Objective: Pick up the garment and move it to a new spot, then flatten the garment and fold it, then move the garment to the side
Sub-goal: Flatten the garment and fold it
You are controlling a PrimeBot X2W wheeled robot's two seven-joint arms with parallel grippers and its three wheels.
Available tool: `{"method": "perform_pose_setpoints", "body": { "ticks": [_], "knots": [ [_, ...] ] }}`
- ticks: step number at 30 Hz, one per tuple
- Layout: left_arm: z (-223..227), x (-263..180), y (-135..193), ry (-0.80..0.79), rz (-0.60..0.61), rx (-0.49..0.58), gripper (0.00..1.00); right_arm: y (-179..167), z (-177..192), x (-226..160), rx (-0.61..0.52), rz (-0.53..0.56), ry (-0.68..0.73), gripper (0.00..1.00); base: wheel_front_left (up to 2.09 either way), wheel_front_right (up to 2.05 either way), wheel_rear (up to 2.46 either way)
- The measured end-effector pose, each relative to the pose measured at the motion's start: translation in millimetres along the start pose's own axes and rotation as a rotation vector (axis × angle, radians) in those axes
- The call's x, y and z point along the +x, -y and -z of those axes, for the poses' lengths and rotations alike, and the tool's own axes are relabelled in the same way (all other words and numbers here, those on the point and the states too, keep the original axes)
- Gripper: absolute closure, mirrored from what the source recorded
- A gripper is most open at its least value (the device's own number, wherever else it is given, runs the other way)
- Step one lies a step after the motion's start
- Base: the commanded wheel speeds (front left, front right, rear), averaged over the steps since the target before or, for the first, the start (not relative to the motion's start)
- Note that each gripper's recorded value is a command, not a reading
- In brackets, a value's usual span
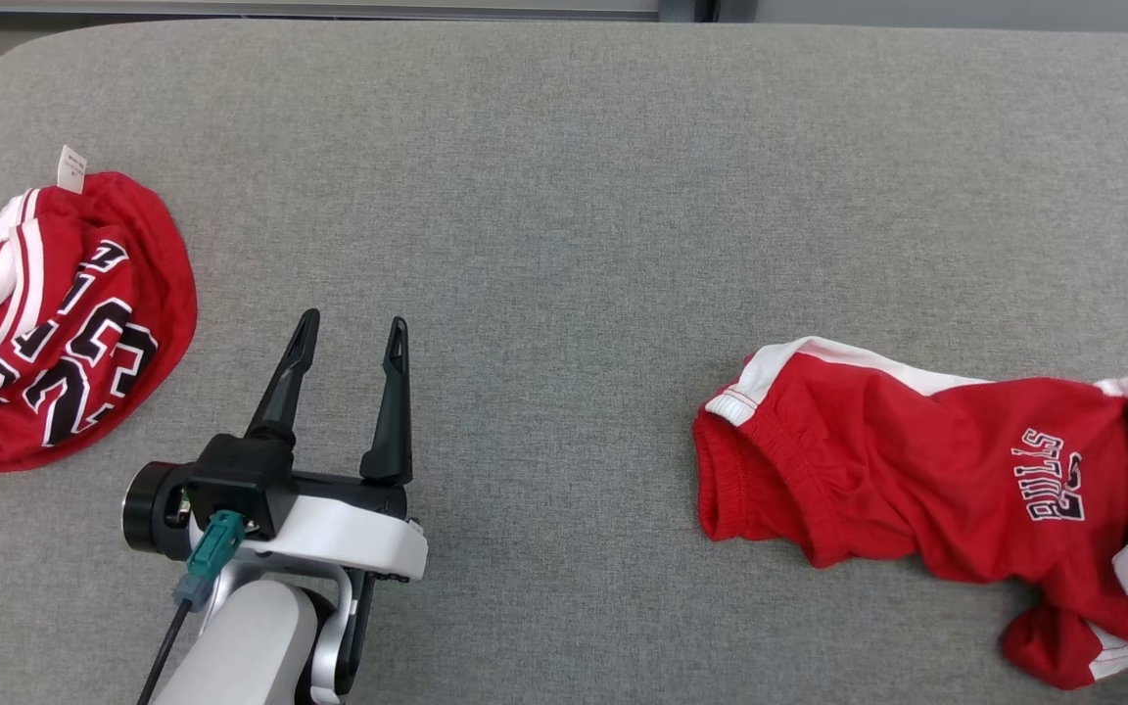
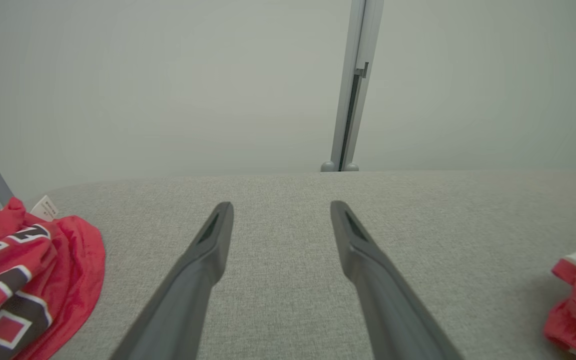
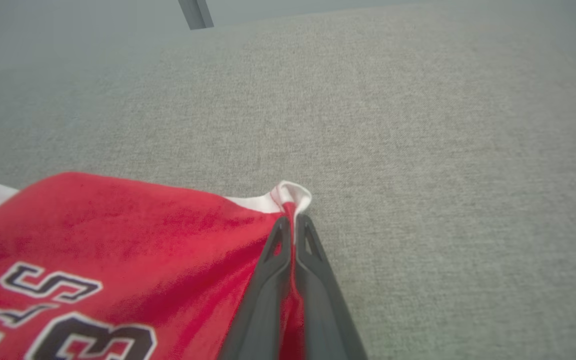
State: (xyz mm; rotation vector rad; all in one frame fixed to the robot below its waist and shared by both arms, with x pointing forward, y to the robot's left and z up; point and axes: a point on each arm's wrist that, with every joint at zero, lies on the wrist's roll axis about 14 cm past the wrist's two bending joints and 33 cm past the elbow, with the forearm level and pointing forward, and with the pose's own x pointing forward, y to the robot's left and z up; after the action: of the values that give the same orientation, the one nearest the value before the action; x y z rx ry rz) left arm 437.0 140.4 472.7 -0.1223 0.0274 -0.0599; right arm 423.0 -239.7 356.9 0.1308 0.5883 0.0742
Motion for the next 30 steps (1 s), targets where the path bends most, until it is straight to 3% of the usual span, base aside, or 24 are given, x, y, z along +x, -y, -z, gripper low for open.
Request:
{"method": "perform_pose_setpoints", "body": {
  "ticks": [9, 14, 27, 28, 29, 30],
  "knots": [
    [-0.9, 4.1, 2.6, 0.008, 0.005, -0.005, 0.0, 9.0, -102.5, 8.7, -0.12, -0.004, 0.264, 1.0, 0.0, 0.0, 0.0],
    [-0.2, 9.7, 4.4, 0.012, 0.012, -0.006, 0.0, -6.0, -170.5, 5.9, -0.184, -0.046, 0.488, 1.0, 0.0, 0.0, 0.0],
    [20.4, 17.9, 9.9, -0.032, 0.034, -0.013, 0.0, 21.0, -28.5, 47.7, -0.104, 0.029, 0.087, 1.0, 0.0, 0.0, 0.0],
    [21.0, 18.8, 9.6, -0.033, 0.034, -0.01, 0.0, 23.1, -25.5, 49.3, -0.098, 0.037, 0.082, 0.59, 0.0, 0.0, 0.0],
    [21.5, 19.5, 9.9, -0.034, 0.036, -0.011, 0.0, 25.6, -25.5, 50.6, -0.098, 0.045, 0.088, 0.0, 0.0, 0.0, 0.0],
    [21.9, 19.9, 10.0, -0.034, 0.037, -0.009, 0.0, 28.0, -25.8, 51.2, -0.096, 0.054, 0.096, 0.0, 0.0, 0.0, 0.0]
  ]
}}
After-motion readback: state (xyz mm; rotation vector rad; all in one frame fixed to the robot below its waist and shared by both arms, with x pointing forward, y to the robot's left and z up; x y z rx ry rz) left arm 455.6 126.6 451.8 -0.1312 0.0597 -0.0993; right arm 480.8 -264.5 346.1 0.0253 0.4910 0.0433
